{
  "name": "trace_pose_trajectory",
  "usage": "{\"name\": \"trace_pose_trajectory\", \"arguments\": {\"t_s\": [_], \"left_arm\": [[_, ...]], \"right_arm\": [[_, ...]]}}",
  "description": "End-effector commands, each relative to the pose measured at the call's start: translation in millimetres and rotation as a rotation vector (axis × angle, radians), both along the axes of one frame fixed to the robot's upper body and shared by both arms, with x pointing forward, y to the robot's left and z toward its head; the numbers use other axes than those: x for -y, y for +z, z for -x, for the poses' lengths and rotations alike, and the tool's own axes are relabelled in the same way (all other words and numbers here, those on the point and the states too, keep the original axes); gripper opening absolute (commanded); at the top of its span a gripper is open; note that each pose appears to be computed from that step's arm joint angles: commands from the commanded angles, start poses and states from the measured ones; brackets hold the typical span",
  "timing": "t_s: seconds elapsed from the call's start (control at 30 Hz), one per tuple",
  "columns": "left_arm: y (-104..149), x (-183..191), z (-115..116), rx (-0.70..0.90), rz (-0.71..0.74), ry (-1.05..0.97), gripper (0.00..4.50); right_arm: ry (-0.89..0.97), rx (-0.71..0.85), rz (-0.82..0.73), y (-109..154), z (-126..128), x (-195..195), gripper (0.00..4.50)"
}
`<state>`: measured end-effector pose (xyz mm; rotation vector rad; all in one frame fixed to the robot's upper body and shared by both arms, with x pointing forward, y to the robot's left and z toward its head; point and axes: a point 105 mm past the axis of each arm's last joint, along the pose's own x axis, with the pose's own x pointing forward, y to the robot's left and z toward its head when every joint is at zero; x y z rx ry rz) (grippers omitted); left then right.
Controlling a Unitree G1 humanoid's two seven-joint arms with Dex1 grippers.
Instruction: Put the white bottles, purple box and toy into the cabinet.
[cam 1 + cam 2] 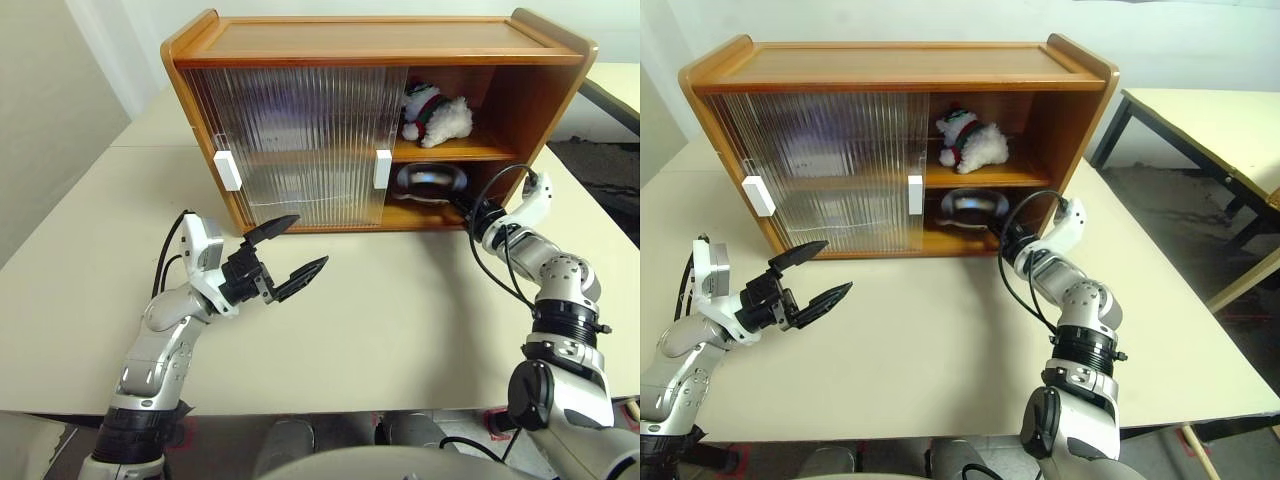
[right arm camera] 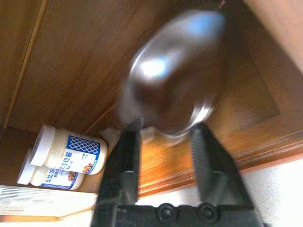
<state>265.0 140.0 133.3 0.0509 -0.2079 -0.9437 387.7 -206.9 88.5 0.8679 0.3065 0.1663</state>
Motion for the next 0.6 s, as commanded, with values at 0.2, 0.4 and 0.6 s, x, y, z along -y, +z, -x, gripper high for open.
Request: {"name": "trace_pose_trajectory", "arguments": {"t_s": [0.2, 0.4, 0.6], "left_arm": [[-3.9, 1.7, -0.6, -0.010, -0.017, -0.004, 4.50], [-3.0, 0.8, -1.0, -0.007, -0.016, 0.001, 4.50], [-3.8, -1.1, -0.2, -0.009, -0.016, 0.009, 4.50]], "right_arm": [[0.029, 0.015, 0.019, 2.1, -0.6, -4.4, 4.48], [0.152, 0.006, 0.141, 1.0, 17.0, -2.9, 4.48], [0.395, 0.025, 0.310, 4.7, 55.4, -10.0, 4.48]]}}
